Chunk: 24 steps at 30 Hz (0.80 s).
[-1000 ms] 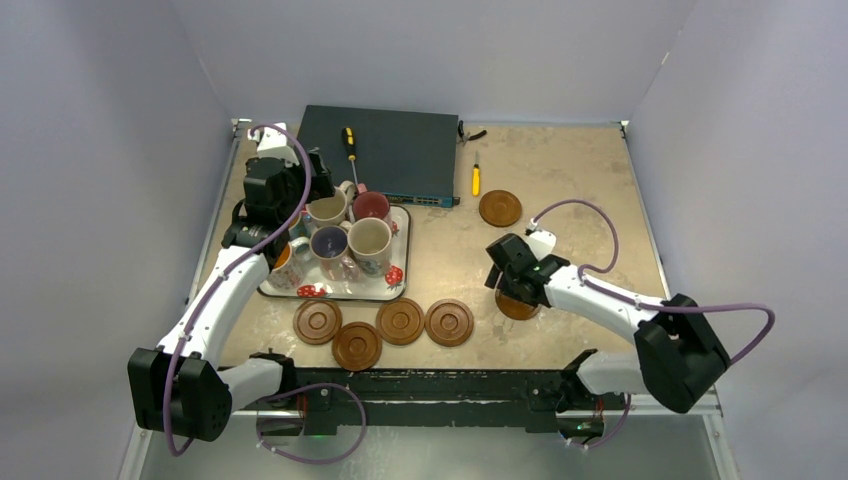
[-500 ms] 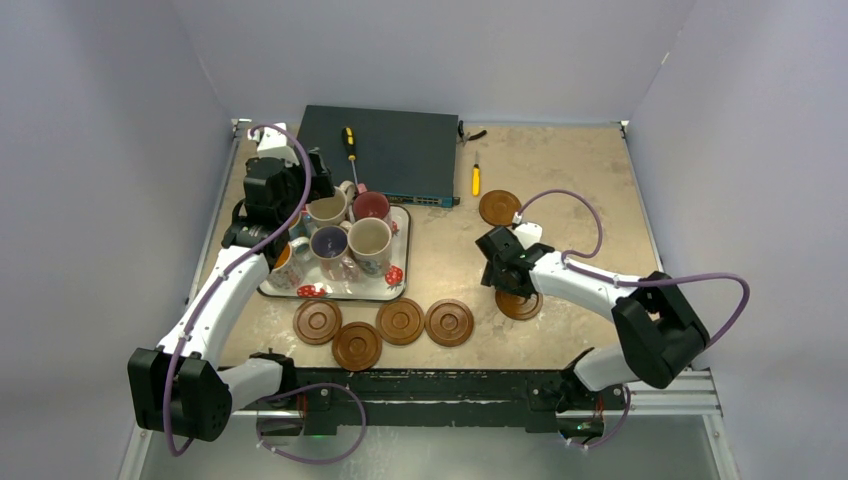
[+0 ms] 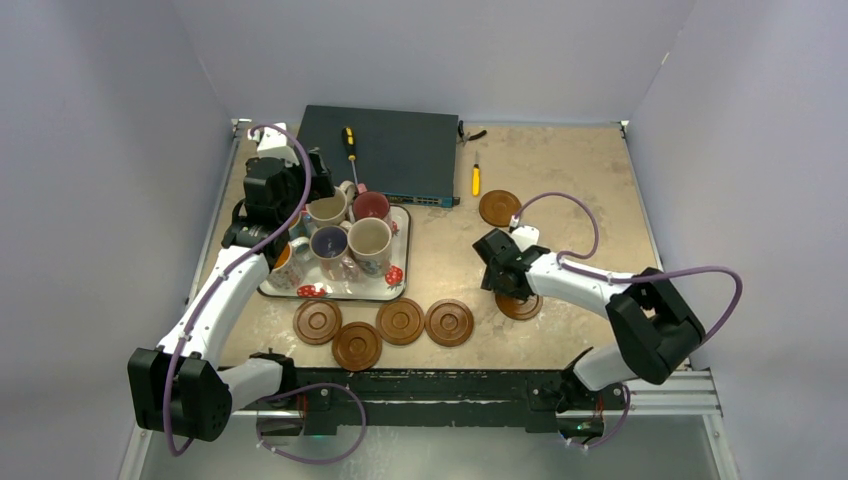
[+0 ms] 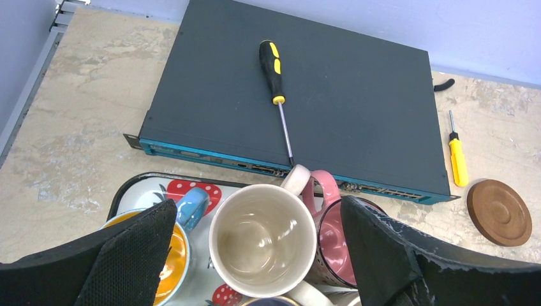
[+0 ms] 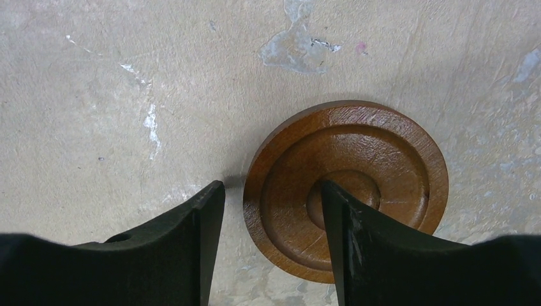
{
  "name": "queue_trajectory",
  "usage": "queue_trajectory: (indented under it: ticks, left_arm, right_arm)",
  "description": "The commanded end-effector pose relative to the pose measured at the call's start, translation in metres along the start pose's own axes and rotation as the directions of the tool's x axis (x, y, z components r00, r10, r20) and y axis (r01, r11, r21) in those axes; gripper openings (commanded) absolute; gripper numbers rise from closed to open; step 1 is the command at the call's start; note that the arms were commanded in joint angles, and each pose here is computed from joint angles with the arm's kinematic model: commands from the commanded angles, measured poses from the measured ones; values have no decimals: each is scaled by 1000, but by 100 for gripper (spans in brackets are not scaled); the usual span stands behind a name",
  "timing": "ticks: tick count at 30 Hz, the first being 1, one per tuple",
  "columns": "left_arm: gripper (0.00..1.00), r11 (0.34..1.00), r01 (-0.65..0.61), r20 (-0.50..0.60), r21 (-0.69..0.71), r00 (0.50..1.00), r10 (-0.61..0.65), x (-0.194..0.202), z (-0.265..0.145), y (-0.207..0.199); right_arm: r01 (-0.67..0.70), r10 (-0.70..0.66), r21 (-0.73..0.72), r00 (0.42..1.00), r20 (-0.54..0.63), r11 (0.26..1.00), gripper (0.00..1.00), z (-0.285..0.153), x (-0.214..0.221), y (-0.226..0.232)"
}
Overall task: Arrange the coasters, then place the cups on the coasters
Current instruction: Move the coaster to the center of the board.
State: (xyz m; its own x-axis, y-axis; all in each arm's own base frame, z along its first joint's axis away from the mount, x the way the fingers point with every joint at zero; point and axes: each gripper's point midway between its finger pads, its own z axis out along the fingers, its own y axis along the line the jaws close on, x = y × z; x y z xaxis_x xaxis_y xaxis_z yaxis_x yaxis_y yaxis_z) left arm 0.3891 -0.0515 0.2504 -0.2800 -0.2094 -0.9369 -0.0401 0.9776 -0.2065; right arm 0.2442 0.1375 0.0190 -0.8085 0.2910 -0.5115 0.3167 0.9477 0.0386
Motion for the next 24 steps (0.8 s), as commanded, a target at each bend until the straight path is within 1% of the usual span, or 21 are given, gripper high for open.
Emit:
queue_trajectory:
  ticks: [1, 2, 11, 14, 18, 20, 24]
  left_arm:
    - [94, 1000, 11, 30, 23, 999, -12, -10, -1, -7]
    - [94, 1000, 12, 31, 22, 999, -13, -10, -1, -7]
    - [94, 1000, 13, 28, 21, 1000, -14, -9, 0, -7]
    - [95, 1000, 13, 25, 17, 1000, -13, -8, 0, -6]
    - [94, 1000, 12, 25, 16, 1000, -12, -8, 0, -6]
    - [94, 1000, 12, 25, 16, 1000, -13, -8, 0, -6]
    - [95, 1000, 9, 26, 11, 1000, -10, -8, 0, -5]
  right_arm:
    - [-10, 10, 1, 999, -42, 1000, 60, 3, 16, -5]
    - [-11, 11, -12, 998, -66, 1000, 60, 2, 21, -4]
    - [-46, 46, 13, 999, 3, 999, 53, 12, -7, -8]
    - [-85, 84, 15, 996, 11, 996, 52, 21, -21, -18]
    - [-116, 115, 14, 992, 50, 993, 51, 30, -43, -27]
    - [-123, 121, 21, 990, 72, 992, 48, 36, -53, -30]
    - [-136, 130, 73, 987, 93, 988, 47, 52, -75, -42]
